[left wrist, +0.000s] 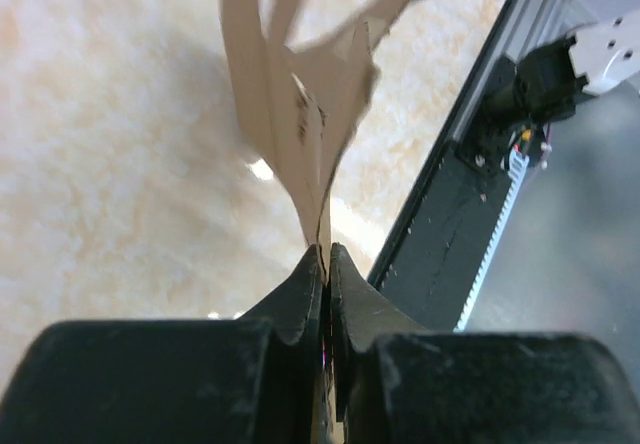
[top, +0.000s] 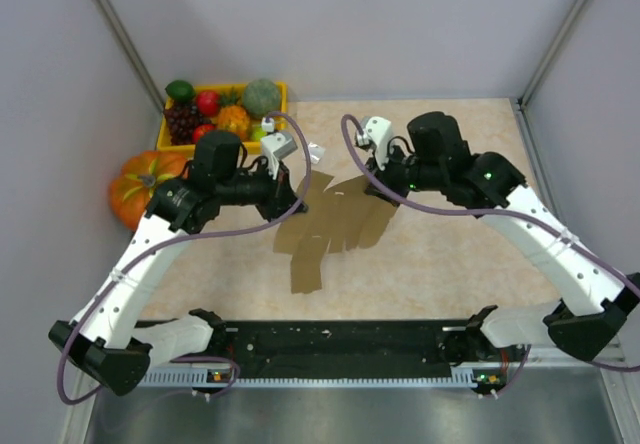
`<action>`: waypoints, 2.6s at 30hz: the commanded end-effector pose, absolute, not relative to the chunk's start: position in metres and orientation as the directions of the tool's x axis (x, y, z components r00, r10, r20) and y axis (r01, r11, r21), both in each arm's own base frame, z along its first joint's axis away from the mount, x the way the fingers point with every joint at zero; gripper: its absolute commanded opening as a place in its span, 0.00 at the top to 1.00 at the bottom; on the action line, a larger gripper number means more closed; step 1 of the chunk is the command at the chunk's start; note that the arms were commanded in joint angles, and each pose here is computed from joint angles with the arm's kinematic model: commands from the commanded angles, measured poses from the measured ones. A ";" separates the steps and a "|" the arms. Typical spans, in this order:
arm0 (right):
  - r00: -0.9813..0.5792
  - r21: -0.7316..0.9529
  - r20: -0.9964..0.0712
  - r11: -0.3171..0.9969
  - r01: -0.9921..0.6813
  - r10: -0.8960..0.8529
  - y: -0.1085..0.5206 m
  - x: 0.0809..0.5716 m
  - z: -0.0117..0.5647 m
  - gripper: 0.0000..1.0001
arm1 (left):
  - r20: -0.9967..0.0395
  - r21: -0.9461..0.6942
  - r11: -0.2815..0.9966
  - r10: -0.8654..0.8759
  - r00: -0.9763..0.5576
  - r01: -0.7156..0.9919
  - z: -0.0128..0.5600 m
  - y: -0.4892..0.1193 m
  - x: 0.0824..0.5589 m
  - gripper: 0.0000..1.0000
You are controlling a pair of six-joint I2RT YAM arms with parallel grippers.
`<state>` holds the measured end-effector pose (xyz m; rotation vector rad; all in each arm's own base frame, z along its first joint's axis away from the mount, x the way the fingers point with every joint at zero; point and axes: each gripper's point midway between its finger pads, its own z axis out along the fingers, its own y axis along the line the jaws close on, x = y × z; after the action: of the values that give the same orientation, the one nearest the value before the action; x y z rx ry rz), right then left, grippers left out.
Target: Fold the paper box
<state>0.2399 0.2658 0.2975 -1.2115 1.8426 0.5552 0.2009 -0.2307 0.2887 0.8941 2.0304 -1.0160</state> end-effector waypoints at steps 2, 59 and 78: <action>-0.436 0.188 -0.830 0.560 -0.807 -0.348 0.244 0.185 0.354 1.00 | -0.870 -0.253 0.569 0.219 -0.441 0.782 0.342 -0.217 0.224 0.80; -0.797 0.686 -0.595 0.583 -0.435 0.106 0.197 0.271 0.147 1.00 | -0.674 -0.621 0.647 -0.152 -0.722 0.443 0.124 -0.230 0.404 0.28; -0.812 0.671 -0.571 0.637 -0.378 0.119 0.191 0.280 0.145 0.59 | -0.686 -0.707 0.395 -0.183 -0.704 0.586 0.147 -0.263 0.396 0.92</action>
<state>0.2649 0.1976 0.1313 -0.2097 2.2961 1.1962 0.3916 -0.2642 0.1323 0.3018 1.9915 -1.4445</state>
